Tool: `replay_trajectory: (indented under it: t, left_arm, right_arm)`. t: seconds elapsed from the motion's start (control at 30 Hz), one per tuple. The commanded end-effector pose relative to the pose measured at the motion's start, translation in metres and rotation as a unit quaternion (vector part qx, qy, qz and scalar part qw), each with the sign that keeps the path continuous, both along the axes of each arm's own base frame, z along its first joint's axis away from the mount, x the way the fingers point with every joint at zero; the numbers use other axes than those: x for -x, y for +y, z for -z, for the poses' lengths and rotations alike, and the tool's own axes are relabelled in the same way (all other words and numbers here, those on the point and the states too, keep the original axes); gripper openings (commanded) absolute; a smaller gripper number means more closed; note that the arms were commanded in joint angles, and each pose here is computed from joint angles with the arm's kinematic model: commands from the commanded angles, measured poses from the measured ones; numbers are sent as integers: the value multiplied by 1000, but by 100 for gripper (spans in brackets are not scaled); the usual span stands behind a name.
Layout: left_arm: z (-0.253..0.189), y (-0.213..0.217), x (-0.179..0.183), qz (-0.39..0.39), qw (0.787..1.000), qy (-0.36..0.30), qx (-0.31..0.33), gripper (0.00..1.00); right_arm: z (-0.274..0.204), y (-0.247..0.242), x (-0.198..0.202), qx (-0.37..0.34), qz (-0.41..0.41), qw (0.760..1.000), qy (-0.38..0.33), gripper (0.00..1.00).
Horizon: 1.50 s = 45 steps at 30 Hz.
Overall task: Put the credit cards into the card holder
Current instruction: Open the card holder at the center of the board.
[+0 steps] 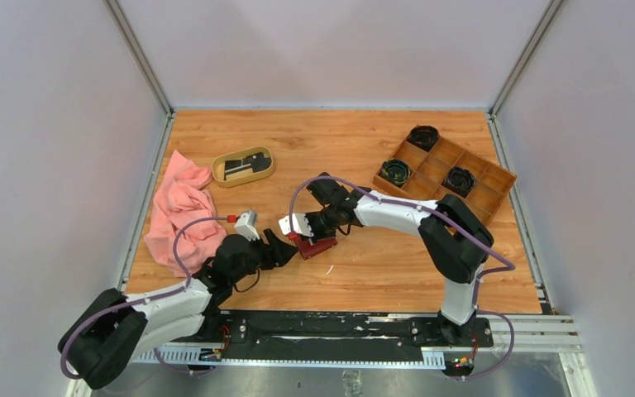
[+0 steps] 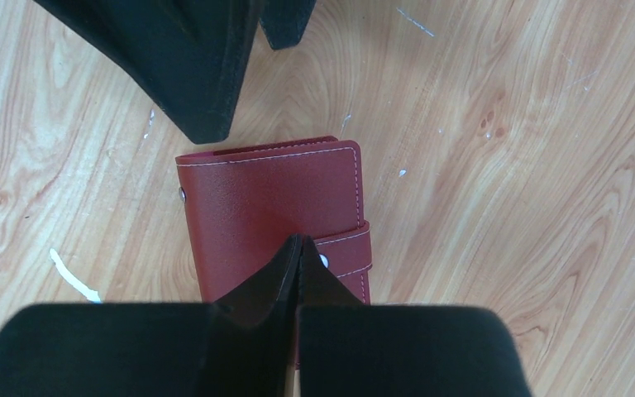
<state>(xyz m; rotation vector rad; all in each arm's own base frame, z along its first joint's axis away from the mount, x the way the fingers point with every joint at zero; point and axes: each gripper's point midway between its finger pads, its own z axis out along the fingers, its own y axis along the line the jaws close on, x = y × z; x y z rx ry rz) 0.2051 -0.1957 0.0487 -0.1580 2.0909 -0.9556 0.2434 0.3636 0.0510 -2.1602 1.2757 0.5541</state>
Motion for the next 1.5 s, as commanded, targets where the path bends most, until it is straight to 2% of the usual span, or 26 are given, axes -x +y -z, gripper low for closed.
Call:
replay_trajectory:
  t: [0.0, 0.23, 0.5, 0.67, 0.83, 0.97, 1.03, 1.2, 1.4, 1.47]
  left_arm:
    - [-2, -3, -4, -19, 999, 11, 36, 60]
    - [-3, -15, -9, -15, 997, 22, 67, 52]
    - [0, -27, -13, 0, 996, 29, 90, 48]
    - [5, -37, -15, 10, 993, 38, 112, 41]
    - [11, -42, -16, 7, 989, 48, 141, 26]
    - [32, -44, -13, 7, 987, 79, 141, 5]
    - [39, -44, -13, 6, 987, 87, 133, 0]
    - [41, -39, -14, 0, 990, 77, 120, 0]
    - [58, -39, -8, 5, 989, 104, 107, 0]
    - [59, -40, -8, 7, 989, 105, 107, 0]
  right_arm:
    - [-8, -5, 14, 3, 1, 1000, 17, 0]
    - [-9, -5, 17, 0, 1, 1000, 24, 0]
    - [-8, -5, 18, 0, 0, 1000, 28, 0]
    - [-8, -5, 20, 0, 0, 999, 32, 0]
    - [-8, -5, 20, 1, 0, 999, 33, 0]
    - [-6, -6, 21, 2, 0, 999, 35, 0]
    - [-7, -6, 20, 2, 0, 999, 34, 0]
    - [-16, -5, 16, -4, 10, 1000, 27, 0]
    - [-34, -8, 7, -19, 26, 999, 17, 1]
    - [-33, -14, 11, -9, 7, 1000, 9, 14]
